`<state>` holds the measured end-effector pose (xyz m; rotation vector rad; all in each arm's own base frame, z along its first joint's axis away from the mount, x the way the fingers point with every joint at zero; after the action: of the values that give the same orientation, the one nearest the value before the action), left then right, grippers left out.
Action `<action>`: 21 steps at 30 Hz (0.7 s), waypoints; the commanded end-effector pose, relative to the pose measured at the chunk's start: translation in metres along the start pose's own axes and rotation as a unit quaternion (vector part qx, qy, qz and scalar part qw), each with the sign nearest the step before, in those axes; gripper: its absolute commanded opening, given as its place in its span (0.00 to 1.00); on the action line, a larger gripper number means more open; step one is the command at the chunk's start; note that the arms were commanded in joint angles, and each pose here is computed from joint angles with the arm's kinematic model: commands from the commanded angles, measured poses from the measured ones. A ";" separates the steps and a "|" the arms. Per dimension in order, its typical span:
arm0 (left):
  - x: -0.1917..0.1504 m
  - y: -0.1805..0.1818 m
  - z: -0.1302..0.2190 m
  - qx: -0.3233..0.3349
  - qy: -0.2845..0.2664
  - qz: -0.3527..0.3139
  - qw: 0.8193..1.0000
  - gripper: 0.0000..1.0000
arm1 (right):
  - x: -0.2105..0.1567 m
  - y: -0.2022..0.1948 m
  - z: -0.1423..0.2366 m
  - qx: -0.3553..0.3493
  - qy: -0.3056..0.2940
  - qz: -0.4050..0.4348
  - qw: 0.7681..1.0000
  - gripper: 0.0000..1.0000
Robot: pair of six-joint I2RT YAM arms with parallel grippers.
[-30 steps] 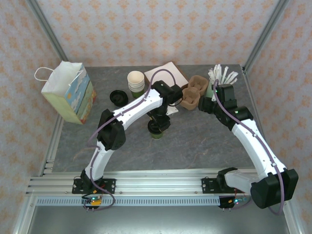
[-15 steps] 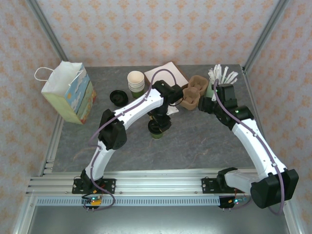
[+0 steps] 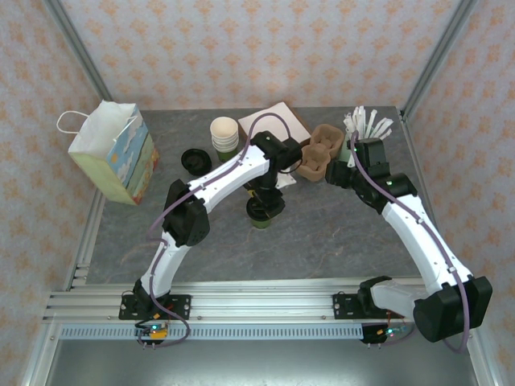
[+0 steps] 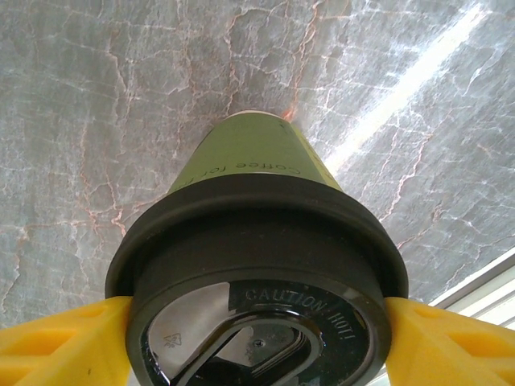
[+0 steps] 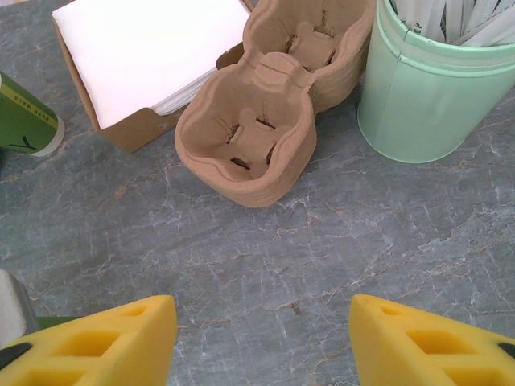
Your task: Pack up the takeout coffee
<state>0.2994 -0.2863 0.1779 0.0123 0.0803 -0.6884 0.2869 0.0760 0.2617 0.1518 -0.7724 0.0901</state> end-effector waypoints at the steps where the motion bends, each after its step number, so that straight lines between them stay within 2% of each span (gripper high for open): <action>1: 0.007 -0.003 -0.001 -0.016 -0.017 -0.009 1.000 0.78 | 0.002 0.002 0.004 -0.001 -0.003 0.007 1.000 0.59; 21: -0.007 -0.002 0.022 -0.018 -0.053 -0.007 0.998 0.80 | -0.008 0.005 0.004 -0.001 0.000 0.009 1.000 0.59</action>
<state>0.2964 -0.2852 0.1814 -0.0157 0.0454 -0.6882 0.2821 0.0819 0.2590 0.1595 -0.7675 0.1118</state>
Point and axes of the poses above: each hand's point on the last joint's axis, 136 mm out from that joint toward the fingers, its own z axis back along the fingers, its own y axis along the line the jaws close on, x = y × z, the point moved 5 cm from there along z, back along the fingers, and after that the axes turned 9 degrees about z, right-handed, at the moved point
